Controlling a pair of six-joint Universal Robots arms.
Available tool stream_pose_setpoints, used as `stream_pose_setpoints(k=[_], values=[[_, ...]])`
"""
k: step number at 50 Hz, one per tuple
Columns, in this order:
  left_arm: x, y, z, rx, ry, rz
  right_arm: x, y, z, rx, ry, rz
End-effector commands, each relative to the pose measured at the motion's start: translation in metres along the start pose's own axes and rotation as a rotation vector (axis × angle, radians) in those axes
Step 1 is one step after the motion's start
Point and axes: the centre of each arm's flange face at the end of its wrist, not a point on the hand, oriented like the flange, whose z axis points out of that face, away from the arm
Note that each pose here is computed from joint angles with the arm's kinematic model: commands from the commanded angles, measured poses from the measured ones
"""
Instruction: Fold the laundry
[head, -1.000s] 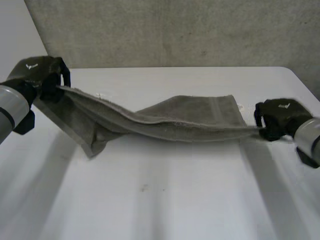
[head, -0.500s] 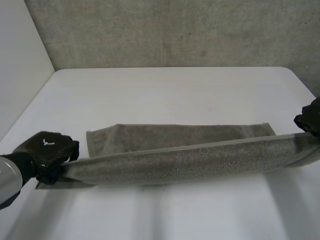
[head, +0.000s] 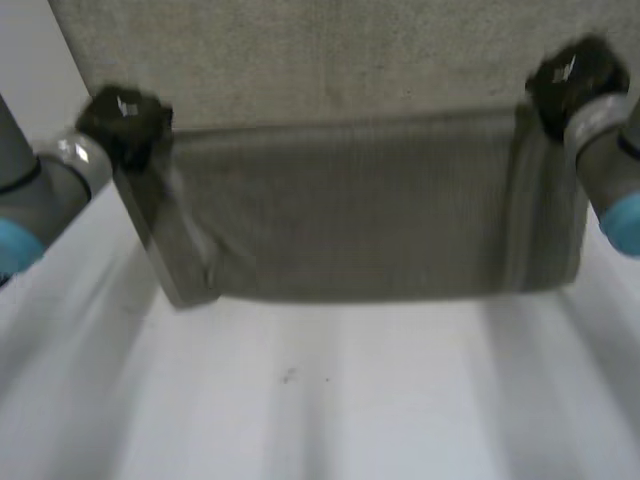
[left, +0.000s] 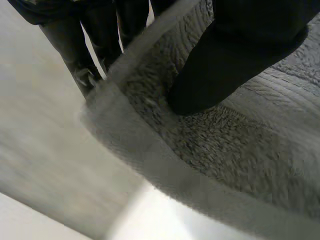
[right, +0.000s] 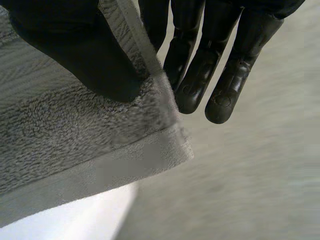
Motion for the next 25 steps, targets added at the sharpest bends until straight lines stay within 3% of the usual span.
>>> stream_pose_setpoints(k=[1,5,11,16,18,22,24,25], values=[[-0.060,-0.121,0.011,0.531,-0.320,0.076,0.099,-0.074,0.004,0.404,0.477,0.183],[-0.083,-0.159,-0.010,0.702,-0.457,0.035,0.120,-0.088,-0.015,0.515,0.574,0.231],[-0.076,-0.134,-0.009,0.625,-0.415,-0.041,0.095,-0.073,-0.015,0.473,0.487,0.224],[-0.045,-0.075,-0.003,0.448,-0.322,-0.090,0.027,-0.035,-0.017,0.412,0.231,0.194],[-0.020,-0.029,-0.005,0.319,-0.261,-0.112,0.007,-0.022,-0.019,0.383,0.151,0.178],[0.008,0.007,-0.007,0.262,-0.178,-0.118,-0.032,0.005,-0.026,0.291,-0.021,0.183],[0.039,0.043,-0.008,0.227,-0.094,-0.107,-0.077,0.038,-0.032,0.157,-0.188,0.197],[0.039,0.043,-0.008,0.227,-0.094,-0.107,-0.077,0.038,-0.032,0.156,-0.189,0.197]])
